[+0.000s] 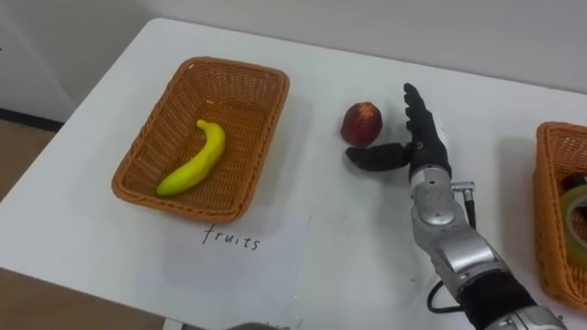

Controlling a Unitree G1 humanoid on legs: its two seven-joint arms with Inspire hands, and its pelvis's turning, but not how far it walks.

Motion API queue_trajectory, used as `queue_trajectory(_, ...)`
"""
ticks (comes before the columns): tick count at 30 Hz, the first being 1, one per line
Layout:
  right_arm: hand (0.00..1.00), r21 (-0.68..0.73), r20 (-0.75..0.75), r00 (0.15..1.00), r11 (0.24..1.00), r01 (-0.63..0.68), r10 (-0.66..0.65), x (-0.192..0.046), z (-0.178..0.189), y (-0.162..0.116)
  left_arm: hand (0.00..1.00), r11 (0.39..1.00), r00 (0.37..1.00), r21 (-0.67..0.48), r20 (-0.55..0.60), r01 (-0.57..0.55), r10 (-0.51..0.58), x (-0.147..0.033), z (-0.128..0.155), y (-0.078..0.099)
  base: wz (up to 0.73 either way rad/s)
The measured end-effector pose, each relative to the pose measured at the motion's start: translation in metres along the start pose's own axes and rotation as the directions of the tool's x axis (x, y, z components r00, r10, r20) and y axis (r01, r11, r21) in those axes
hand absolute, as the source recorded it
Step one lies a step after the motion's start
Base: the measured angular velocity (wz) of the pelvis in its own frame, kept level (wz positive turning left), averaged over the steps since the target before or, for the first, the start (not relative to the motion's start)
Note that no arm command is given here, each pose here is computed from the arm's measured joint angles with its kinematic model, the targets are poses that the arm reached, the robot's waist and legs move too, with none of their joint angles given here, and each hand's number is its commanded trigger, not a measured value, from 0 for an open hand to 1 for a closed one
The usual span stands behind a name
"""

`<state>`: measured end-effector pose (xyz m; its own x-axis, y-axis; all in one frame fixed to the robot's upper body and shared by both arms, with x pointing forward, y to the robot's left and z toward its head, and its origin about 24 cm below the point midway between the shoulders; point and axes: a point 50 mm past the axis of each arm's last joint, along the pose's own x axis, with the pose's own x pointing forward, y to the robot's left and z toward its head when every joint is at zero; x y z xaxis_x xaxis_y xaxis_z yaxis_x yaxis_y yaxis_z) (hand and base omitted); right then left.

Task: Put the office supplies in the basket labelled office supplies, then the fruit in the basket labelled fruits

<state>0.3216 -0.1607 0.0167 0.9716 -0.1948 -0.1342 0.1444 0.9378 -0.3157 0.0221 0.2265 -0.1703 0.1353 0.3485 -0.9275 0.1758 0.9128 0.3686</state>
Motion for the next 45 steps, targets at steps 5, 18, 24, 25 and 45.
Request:
queue_trajectory(5, 0.0, -0.018, -0.009, 1.0, 1.0, 0.001, -0.001, 0.004, -0.001, -0.001, 0.0, 1.0, 1.0, 0.0, 0.001, -0.001, 0.001, 0.0, 0.001, 0.0, 0.0)
queue_trajectory(18, 0.0, -0.15, 0.034, 0.999, 0.988, -0.034, 0.039, 0.004, -0.002, 0.001, 0.0, 0.998, 0.998, 0.038, 0.031, 0.048, -0.049, -0.001, 0.006, -0.003, 0.0)
queue_trajectory(24, 0.0, -0.182, 0.056, 0.996, 0.982, -0.052, 0.063, 0.006, 0.002, 0.004, 0.0, 0.997, 0.995, 0.048, 0.071, 0.062, -0.065, 0.0, 0.011, -0.001, -0.03)
queue_trajectory(25, 0.0, -0.193, 0.061, 0.996, 0.98, -0.055, 0.067, 0.005, 0.003, 0.004, 0.0, 0.997, 0.995, 0.057, 0.075, 0.06, -0.065, 0.0, 0.011, 0.0, 0.0)
queue_trajectory(45, 0.0, -0.237, 0.089, 0.989, 0.967, -0.09, 0.114, 0.006, 0.009, 0.01, 0.0, 0.994, 0.993, 0.067, 0.079, 0.086, -0.092, 0.001, 0.01, 0.005, 0.01)
